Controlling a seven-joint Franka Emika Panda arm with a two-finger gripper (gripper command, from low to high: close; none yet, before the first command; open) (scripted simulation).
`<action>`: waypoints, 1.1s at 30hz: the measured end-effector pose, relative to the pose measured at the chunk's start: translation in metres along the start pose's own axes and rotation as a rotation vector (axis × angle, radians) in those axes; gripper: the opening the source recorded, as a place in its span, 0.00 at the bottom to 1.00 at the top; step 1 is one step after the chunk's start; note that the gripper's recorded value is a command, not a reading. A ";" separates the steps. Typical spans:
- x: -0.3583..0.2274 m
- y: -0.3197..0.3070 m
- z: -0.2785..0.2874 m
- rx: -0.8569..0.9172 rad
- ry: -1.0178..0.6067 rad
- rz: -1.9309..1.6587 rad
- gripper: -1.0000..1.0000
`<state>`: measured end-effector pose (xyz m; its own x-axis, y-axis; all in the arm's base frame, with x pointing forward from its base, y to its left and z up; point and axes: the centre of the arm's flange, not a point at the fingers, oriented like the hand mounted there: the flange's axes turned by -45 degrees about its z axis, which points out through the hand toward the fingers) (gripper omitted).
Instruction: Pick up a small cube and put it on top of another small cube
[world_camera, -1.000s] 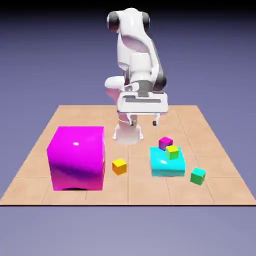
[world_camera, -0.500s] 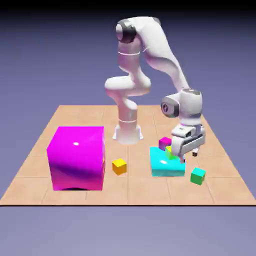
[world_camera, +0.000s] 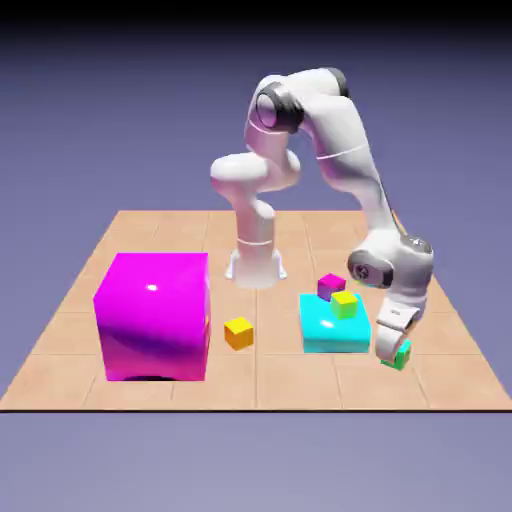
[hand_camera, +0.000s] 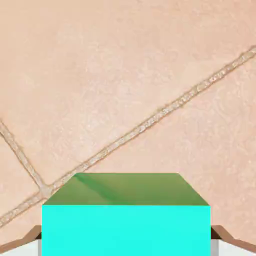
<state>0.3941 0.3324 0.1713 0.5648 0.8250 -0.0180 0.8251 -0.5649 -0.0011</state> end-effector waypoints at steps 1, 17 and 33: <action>-0.001 0.000 -0.014 0.000 -0.001 -0.001 0.00; -0.113 0.000 -0.131 -0.040 -0.030 -0.165 0.00; -0.146 -0.006 -0.106 -0.006 -0.002 -0.214 1.00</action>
<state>0.3081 0.2173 0.2798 0.3764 0.9262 -0.0202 0.9264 -0.3764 0.0010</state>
